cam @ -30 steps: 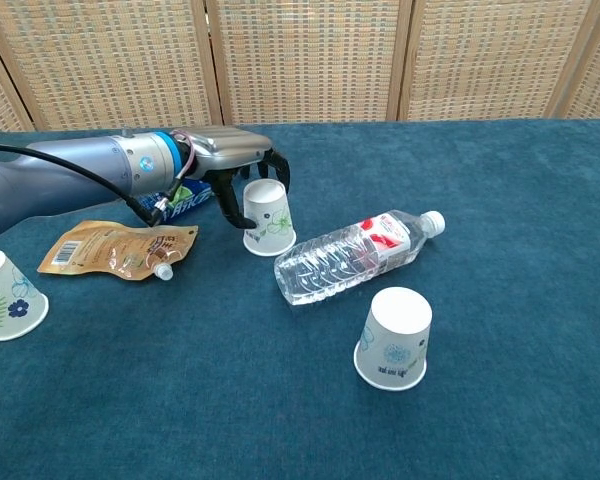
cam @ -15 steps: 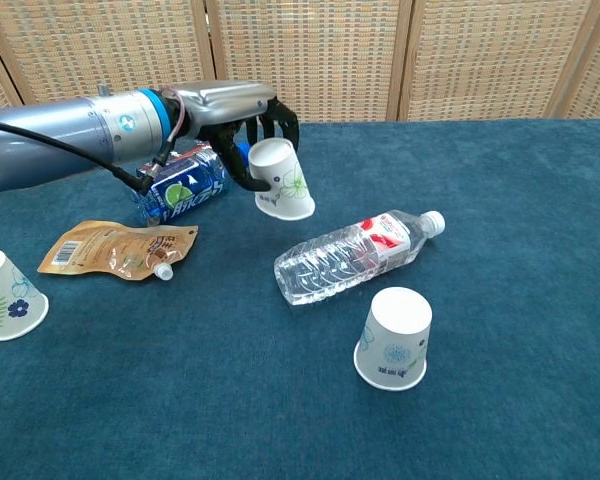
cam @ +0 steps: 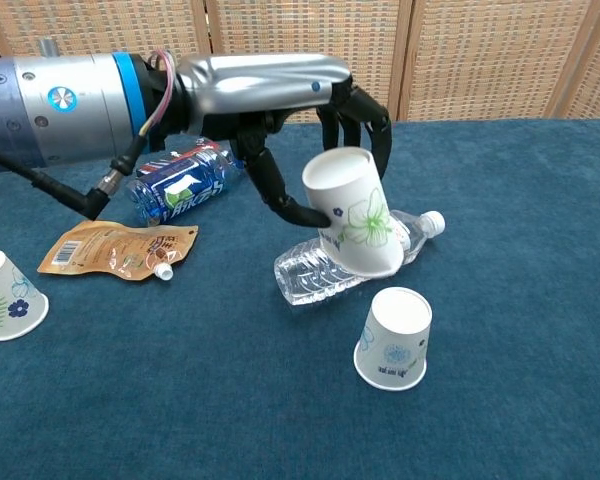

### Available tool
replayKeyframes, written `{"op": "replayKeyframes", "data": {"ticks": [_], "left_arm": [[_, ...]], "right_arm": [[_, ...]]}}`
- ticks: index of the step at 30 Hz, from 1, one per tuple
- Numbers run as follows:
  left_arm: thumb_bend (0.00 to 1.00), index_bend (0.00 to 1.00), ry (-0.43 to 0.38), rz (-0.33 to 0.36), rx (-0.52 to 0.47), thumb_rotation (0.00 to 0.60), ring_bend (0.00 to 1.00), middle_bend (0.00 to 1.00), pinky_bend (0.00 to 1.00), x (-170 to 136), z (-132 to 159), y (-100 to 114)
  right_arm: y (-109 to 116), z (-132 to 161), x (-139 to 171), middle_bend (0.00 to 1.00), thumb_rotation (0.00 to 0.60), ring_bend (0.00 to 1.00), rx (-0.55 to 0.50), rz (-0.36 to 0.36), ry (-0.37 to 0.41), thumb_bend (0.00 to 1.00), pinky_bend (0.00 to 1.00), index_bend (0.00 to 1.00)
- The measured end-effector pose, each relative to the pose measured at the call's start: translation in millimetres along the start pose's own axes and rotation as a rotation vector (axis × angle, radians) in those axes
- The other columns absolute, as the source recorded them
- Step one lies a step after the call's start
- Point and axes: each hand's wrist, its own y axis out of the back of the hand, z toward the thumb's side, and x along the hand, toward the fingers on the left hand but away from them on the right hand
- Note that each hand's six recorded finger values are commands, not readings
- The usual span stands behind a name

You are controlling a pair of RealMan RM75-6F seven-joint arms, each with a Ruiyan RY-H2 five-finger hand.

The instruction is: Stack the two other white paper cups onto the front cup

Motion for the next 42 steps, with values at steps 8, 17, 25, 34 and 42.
{"op": "replayKeyframes", "data": {"ticks": [8, 17, 25, 34, 42], "left_arm": [[0.28, 0.44, -0.040, -0.057, 0.038, 0.600, 0.33, 0.32, 0.26, 7, 17, -20], [0.28, 0.43, -0.056, -0.041, 0.082, 0.600, 0.31, 0.31, 0.24, 29, 29, -31], [0.28, 0.40, -0.052, -0.042, 0.094, 0.600, 0.22, 0.25, 0.18, 38, 32, -36], [0.20, 0.17, -0.034, -0.084, 0.099, 0.600, 0.00, 0.01, 0.06, 37, 30, -37], [0.19, 0.11, -0.013, -0.084, 0.073, 0.600, 0.00, 0.00, 0.06, 26, 22, -25]], "right_arm": [[0, -1, 0, 0.00, 0.600, 0.00, 0.000, -0.001, -0.003, 0.00, 0.00, 0.00], [2, -4, 0, 0.00, 0.600, 0.00, -0.010, -0.006, -0.009, 0.00, 0.00, 0.00], [4, -4, 0, 0.00, 0.600, 0.00, -0.016, -0.010, -0.010, 0.00, 0.00, 0.00], [4, -5, 0, 0.00, 0.600, 0.00, -0.016, -0.012, -0.011, 0.00, 0.00, 0.00], [4, -3, 1, 0.00, 0.600, 0.00, -0.017, -0.012, -0.007, 0.00, 0.00, 0.00]]}}
